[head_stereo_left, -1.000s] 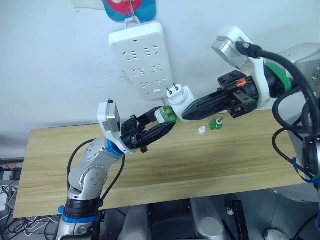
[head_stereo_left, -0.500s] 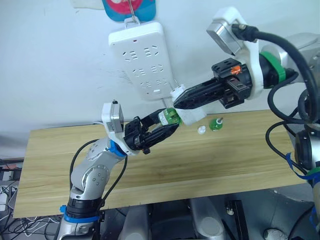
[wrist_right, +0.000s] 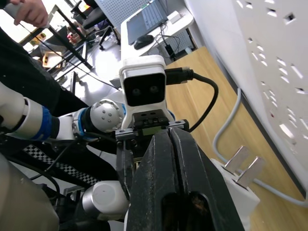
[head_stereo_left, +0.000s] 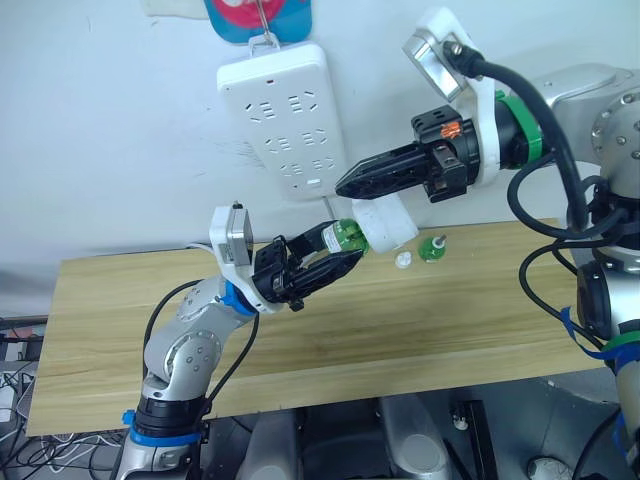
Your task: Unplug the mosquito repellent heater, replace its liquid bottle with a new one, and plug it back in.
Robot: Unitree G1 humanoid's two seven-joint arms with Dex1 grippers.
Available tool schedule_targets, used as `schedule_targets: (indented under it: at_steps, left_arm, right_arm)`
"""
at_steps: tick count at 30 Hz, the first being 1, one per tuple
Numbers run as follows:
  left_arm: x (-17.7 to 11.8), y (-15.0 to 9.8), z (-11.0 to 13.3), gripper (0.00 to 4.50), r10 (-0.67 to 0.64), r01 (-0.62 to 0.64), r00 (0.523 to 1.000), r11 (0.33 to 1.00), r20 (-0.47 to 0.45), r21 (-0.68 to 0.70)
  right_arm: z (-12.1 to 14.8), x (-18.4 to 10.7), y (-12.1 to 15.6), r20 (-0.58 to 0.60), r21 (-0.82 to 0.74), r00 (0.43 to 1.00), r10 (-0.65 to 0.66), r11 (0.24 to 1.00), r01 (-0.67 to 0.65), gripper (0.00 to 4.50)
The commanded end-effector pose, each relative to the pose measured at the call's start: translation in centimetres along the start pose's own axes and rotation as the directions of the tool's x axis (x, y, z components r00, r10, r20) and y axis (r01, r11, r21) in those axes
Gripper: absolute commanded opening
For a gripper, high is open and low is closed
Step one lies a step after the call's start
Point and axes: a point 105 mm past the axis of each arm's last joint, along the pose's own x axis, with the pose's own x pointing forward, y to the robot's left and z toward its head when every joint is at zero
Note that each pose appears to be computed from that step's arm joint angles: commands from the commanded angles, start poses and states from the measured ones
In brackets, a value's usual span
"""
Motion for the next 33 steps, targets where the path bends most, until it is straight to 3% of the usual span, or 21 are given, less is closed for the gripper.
schedule_targets:
  at_steps: [1, 9, 27, 33]
  left_arm:
    - [0.8, -1.8, 1.5, 2.33, -0.084, 0.082, 0.995, 0.996, 0.047, 0.042]
    - [0.2, -1.9, 1.5, 2.33, -0.071, 0.070, 0.997, 0.997, 0.033, 0.024]
    - [0.3, -1.8, 1.5, 2.33, -0.072, 0.071, 0.997, 0.997, 0.028, 0.014]
    - [0.3, -1.9, 1.6, 2.33, -0.077, 0.076, 0.997, 0.997, 0.022, 0.014]
  right_arm:
    - [1.0, -0.3, 0.3, 0.028, -0.043, 1.000, -0.013, 0.999, 0.014, 0.05]
    - [4.1, -2.7, 0.1, 0.156, -0.045, 0.988, -0.010, 0.999, 0.017, 0.05]
    - [1.0, -2.0, 0.5, 0.066, -0.041, 0.995, 0.078, 0.996, -0.075, 0.05]
    - [-0.7, -1.4, -0.2, 0.004, -0.036, 0.999, 0.048, 0.998, -0.048, 0.05]
